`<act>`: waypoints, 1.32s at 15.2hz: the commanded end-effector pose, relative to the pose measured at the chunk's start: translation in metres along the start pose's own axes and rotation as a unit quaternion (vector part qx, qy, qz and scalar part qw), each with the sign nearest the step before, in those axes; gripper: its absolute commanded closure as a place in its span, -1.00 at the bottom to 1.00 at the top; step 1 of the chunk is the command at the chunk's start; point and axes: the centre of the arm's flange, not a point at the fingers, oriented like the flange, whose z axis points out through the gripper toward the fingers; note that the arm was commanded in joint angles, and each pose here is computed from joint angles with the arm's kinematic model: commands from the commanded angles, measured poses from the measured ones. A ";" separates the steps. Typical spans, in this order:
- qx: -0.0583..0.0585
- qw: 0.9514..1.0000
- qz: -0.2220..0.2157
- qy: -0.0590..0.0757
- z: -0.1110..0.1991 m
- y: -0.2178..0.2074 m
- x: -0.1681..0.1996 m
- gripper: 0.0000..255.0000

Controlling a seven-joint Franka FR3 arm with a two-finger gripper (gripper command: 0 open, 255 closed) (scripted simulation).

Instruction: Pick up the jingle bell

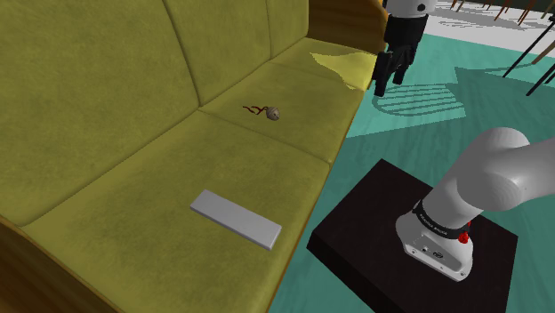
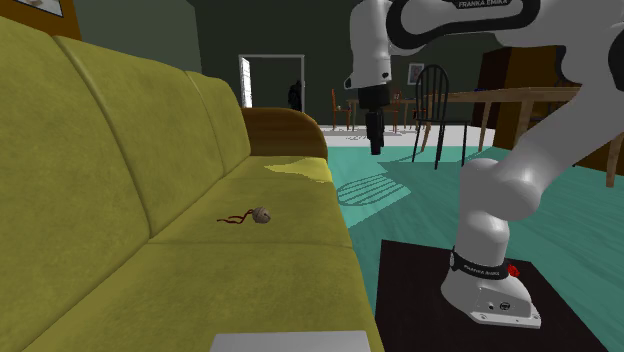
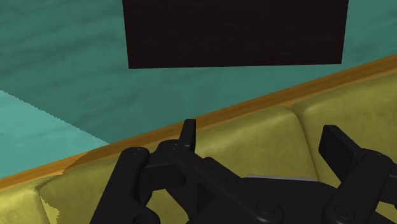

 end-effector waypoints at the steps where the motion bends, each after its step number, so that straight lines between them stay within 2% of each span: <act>1: 0.000 1.000 0.000 0.000 0.000 0.000 0.000 -1.00; 10: 0.014 0.999 0.014 0.039 0.040 -0.041 0.090 -1.00; 20: 0.030 0.996 0.031 0.083 0.074 -0.084 0.196 -1.00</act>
